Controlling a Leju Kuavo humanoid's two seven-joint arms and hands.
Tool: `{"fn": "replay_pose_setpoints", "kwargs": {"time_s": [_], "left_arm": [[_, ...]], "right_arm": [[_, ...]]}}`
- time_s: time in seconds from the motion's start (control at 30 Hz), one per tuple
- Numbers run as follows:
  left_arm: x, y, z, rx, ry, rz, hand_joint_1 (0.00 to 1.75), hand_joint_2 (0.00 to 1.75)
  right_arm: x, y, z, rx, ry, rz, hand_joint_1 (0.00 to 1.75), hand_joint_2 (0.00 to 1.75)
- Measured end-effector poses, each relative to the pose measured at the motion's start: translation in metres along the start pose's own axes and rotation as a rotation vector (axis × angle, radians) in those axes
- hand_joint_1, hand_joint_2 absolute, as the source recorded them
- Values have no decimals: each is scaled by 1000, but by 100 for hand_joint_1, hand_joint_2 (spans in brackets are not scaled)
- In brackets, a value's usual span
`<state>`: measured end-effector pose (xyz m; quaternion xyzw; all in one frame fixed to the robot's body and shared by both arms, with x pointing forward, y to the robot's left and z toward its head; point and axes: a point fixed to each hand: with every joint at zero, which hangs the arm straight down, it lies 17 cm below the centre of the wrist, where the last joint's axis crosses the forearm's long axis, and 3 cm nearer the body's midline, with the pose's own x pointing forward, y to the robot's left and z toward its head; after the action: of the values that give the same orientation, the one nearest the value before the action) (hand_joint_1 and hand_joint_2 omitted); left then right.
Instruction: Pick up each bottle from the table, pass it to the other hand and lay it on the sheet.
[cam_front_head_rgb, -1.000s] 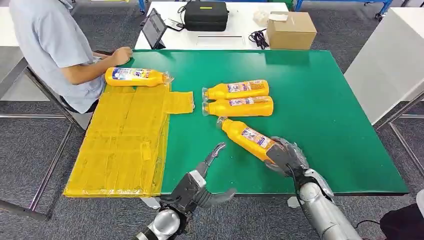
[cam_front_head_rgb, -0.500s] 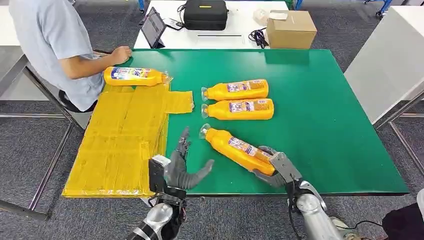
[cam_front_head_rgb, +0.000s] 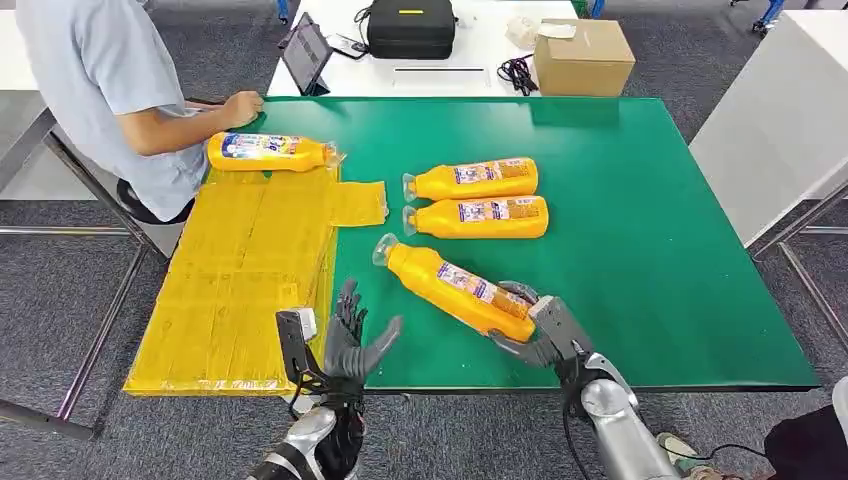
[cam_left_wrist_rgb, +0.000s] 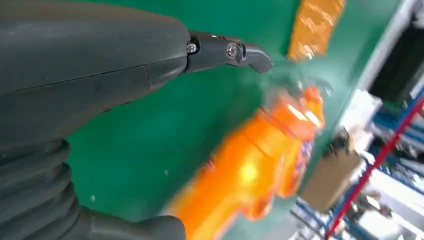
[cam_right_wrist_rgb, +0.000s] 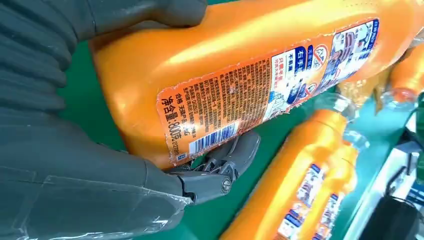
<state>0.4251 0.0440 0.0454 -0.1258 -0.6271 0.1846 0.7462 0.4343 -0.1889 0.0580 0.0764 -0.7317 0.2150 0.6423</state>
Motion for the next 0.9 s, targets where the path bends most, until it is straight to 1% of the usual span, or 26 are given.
{"fn": "replay_pose_setpoints", "kwargs": {"time_s": [0.1, 0.4, 0.43, 0.5, 0.57, 0.7, 0.9], "left_arm": [[-4, 8, -1, 27, 2, -9, 0, 175], [-11, 15, -1, 46, 18, -16, 0, 175], [-13, 16, -1, 48, 33, -3, 0, 175], [-25, 16, 0, 46, 111, 77, 0, 175], [-30, 13, 0, 20, 151, 155, 0, 175], [-24, 10, -2, -33, 151, 249, 0, 175], [-18, 14, -5, -39, 139, 278, 0, 175]], "right_arm": [[1, 0, -1, -4, -2, -2, 175, 175], [2, 4, -2, 1, -6, -9, 175, 175], [3, 4, -2, 2, -10, -15, 175, 175], [9, 9, -4, 16, -29, -33, 175, 175], [16, 14, -8, 36, -47, -48, 175, 175], [31, 31, -15, 88, -89, -72, 175, 175], [39, 46, -18, 121, -110, -87, 175, 175]]}}
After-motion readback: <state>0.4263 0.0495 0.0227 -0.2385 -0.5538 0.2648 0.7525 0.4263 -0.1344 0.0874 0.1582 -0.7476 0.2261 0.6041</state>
